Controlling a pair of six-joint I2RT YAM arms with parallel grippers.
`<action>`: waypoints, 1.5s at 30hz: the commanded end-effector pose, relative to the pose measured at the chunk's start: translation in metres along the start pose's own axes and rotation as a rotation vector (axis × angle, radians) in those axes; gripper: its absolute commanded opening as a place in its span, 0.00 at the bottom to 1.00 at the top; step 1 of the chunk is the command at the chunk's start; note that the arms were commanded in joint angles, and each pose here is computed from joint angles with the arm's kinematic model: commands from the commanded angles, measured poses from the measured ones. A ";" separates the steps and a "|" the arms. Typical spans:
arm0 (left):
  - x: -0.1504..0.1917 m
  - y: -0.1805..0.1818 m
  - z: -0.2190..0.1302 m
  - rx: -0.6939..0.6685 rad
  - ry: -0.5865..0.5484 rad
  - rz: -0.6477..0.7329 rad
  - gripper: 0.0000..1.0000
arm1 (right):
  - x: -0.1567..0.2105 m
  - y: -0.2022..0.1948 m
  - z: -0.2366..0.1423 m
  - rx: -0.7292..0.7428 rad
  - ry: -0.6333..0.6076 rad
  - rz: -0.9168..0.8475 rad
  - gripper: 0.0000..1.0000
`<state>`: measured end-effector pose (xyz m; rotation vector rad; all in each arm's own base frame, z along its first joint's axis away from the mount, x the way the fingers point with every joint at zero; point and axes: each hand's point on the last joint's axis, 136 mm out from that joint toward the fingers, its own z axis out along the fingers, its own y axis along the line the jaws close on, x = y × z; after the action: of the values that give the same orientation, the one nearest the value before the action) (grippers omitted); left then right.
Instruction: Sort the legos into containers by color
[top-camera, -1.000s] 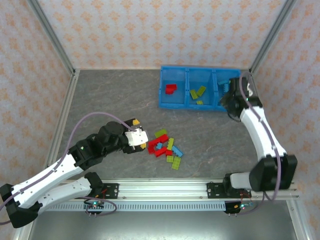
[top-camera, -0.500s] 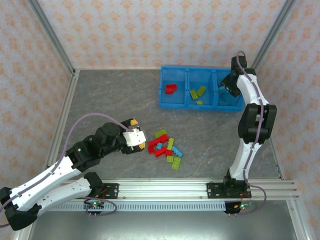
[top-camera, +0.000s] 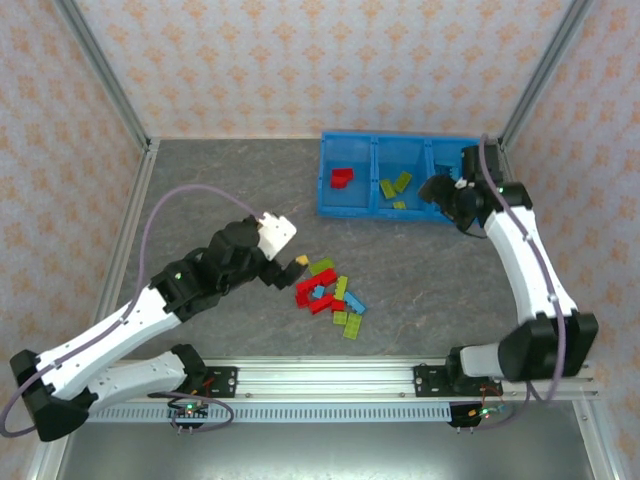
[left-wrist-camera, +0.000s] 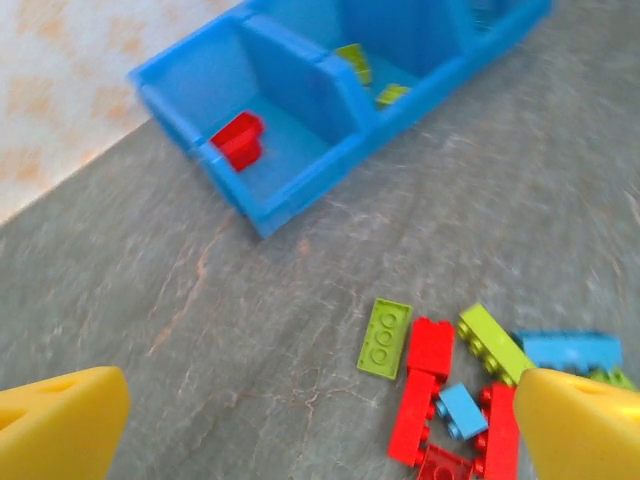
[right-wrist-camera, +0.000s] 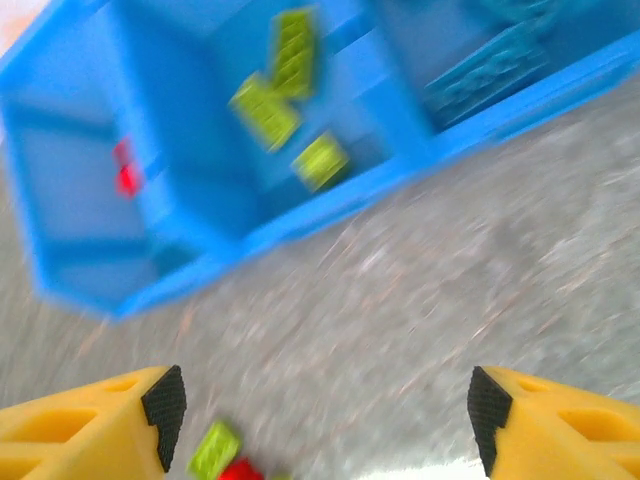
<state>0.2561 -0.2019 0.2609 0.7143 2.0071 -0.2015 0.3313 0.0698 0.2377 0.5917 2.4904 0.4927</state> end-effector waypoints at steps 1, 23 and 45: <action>0.013 0.026 0.009 -0.188 0.122 -0.314 0.97 | 0.067 0.014 -0.011 -0.037 0.184 -0.140 0.78; 0.150 -0.052 0.105 0.073 0.804 -0.298 0.48 | 0.149 0.018 0.007 0.001 0.424 -0.257 0.80; 0.191 -0.062 0.141 0.121 0.914 -0.309 0.31 | 0.147 0.019 0.004 -0.008 0.402 -0.225 0.80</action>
<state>0.2544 -0.2396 0.0355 0.5982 2.9801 -0.2401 0.2266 0.1619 0.1796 0.1944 2.9159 0.5752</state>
